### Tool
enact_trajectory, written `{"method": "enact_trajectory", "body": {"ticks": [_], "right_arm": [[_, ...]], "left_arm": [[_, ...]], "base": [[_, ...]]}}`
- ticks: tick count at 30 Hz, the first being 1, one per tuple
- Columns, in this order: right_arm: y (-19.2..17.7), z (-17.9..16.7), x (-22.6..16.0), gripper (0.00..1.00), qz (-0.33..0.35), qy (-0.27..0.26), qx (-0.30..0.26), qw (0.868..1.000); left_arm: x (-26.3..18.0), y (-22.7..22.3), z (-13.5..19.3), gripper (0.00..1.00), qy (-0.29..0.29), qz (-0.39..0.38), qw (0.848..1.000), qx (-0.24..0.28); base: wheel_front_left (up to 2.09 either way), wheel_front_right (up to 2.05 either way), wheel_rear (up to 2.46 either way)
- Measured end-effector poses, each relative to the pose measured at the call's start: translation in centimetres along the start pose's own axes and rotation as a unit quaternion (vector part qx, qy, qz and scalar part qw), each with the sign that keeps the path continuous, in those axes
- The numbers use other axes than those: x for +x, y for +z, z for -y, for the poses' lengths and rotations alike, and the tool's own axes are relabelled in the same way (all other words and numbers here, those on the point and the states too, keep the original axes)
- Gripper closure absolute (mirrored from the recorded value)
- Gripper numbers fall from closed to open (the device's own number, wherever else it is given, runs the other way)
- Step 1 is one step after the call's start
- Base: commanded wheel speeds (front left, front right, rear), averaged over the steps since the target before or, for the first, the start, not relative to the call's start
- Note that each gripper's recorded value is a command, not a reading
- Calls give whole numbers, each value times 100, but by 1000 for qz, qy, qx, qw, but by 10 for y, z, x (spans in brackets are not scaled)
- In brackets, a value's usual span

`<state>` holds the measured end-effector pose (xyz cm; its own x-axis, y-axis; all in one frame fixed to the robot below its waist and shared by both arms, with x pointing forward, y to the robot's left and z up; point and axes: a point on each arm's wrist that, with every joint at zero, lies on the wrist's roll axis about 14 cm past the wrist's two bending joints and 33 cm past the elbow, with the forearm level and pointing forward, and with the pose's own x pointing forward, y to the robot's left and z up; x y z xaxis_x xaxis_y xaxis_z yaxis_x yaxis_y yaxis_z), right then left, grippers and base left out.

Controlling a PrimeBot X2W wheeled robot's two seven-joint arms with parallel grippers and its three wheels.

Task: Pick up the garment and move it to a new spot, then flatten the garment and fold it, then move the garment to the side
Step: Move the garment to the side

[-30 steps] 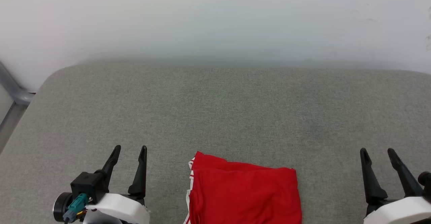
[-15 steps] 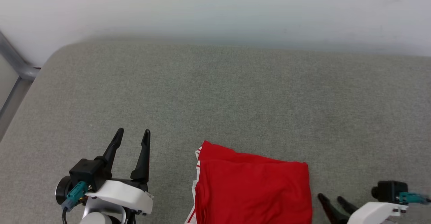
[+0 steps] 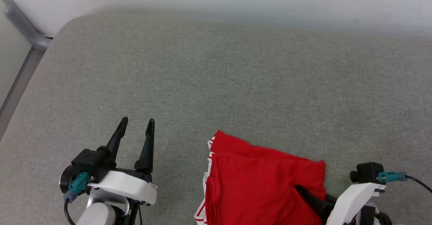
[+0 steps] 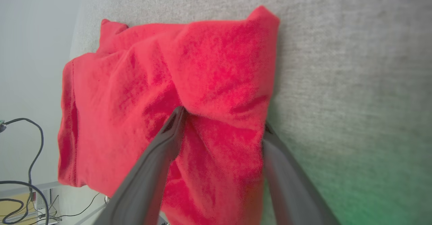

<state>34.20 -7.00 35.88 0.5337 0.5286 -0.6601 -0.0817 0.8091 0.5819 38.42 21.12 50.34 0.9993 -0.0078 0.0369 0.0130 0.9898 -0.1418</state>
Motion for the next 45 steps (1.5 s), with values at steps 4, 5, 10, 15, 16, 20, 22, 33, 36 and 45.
{"method": "enact_trajectory", "body": {"ticks": [4,5,10,15,16,20,22,33,36,45], "right_arm": [[-1,-9,5,100,-8,17,4,1000],[0,-13,5,100,-6,22,2,1000],[13,-21,-7,100,17,25,-37,999],[31,-2,-30,100,49,-24,-108,993],[34,4,-35,100,51,-37,-116,991],[45,33,-62,100,73,-96,-133,984],[50,50,-78,100,83,-130,-137,978],[91,119,-154,100,175,-254,-84,947],[110,140,-164,100,189,-287,-76,936],[158,218,-201,100,205,-421,-79,880]], "left_arm": [[-1,-2,-1,0,2,-2,1000,-1],[-2,-1,-1,0,3,-1,1000,0],[-4,7,2,0,-4,11,1000,6],[-5,11,15,0,-23,18,1000,7],[-5,11,18,0,-28,19,999,8],[0,12,36,0,-56,22,998,6],[4,11,47,0,-73,22,997,6],[51,6,123,0,-190,27,981,-2],[67,2,140,0,-218,30,975,-8],[108,-35,168,0,-278,10,960,-15]], "base": [[0,0,0],[0,0,0],[0,0,0],[0,0,0],[0,0,0],[0,0,0],[0,0,0],[0,0,0],[0,0,0],[0,0,0]]}}
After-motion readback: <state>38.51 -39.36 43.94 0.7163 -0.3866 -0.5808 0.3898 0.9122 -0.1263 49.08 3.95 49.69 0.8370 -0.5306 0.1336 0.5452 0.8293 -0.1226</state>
